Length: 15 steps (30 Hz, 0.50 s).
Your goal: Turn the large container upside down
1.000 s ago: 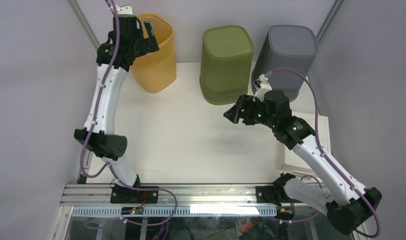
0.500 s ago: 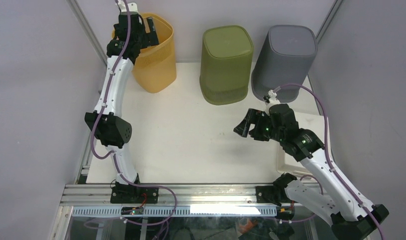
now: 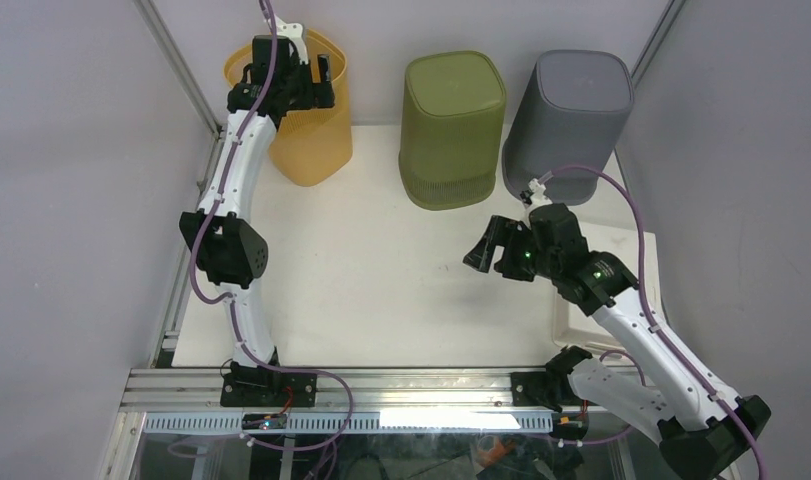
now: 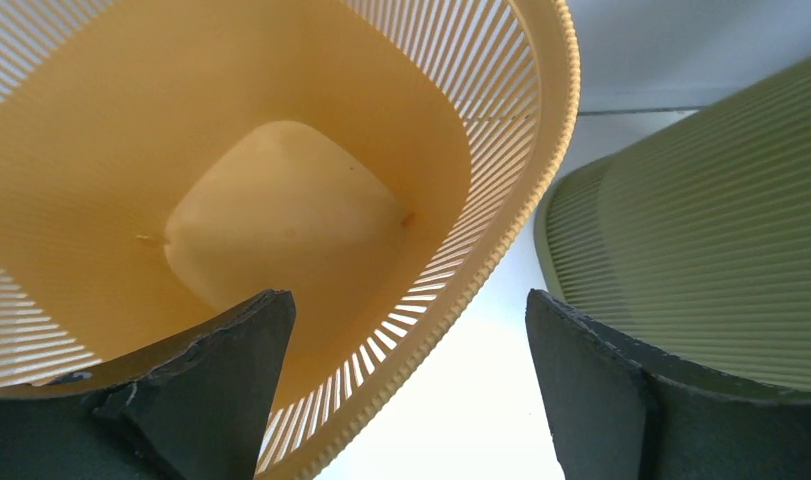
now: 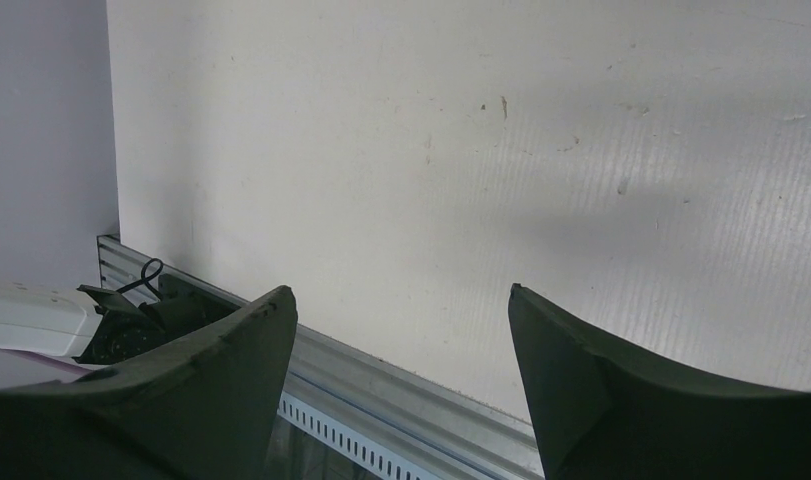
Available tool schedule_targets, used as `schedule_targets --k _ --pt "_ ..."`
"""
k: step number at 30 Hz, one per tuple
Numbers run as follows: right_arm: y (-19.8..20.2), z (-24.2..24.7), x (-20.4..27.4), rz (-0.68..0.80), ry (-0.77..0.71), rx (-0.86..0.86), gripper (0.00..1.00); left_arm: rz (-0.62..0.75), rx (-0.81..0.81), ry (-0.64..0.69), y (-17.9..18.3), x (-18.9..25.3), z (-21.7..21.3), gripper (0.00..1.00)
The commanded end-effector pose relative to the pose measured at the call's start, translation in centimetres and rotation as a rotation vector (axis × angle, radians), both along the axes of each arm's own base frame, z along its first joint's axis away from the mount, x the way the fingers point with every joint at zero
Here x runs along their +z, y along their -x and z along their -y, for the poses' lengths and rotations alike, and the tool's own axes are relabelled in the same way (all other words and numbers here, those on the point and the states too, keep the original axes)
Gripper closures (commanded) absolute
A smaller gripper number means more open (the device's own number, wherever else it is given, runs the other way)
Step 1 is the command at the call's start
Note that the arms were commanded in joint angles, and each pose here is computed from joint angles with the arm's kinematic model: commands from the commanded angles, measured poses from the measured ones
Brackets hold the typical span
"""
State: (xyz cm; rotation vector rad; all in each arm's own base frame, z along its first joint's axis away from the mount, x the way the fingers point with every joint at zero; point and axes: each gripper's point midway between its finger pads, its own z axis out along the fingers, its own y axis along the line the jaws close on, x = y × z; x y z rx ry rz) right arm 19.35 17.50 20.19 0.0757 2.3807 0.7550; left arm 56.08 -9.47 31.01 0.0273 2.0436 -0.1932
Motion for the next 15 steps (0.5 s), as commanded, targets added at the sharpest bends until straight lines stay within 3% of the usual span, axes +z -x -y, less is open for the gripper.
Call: schedule_targets --k 1,5,7,15 --pt "-1.0 -0.8 1.1 0.044 -0.045 0.001 0.19 -0.010 -0.092 0.052 1.3 0.7 1.8 0.13" --pt "-1.3 -1.3 1.0 0.036 -0.055 0.006 0.19 -0.026 -0.102 0.084 1.4 0.4 2.3 0.30" --pt "-1.4 -1.4 1.2 0.039 -0.061 0.008 0.19 -0.033 -0.101 0.082 1.3 0.1 2.3 0.34" --pt "-1.3 -1.2 1.2 0.043 -0.058 -0.002 0.19 -0.046 -0.076 0.057 1.7 -0.1 1.7 0.73"
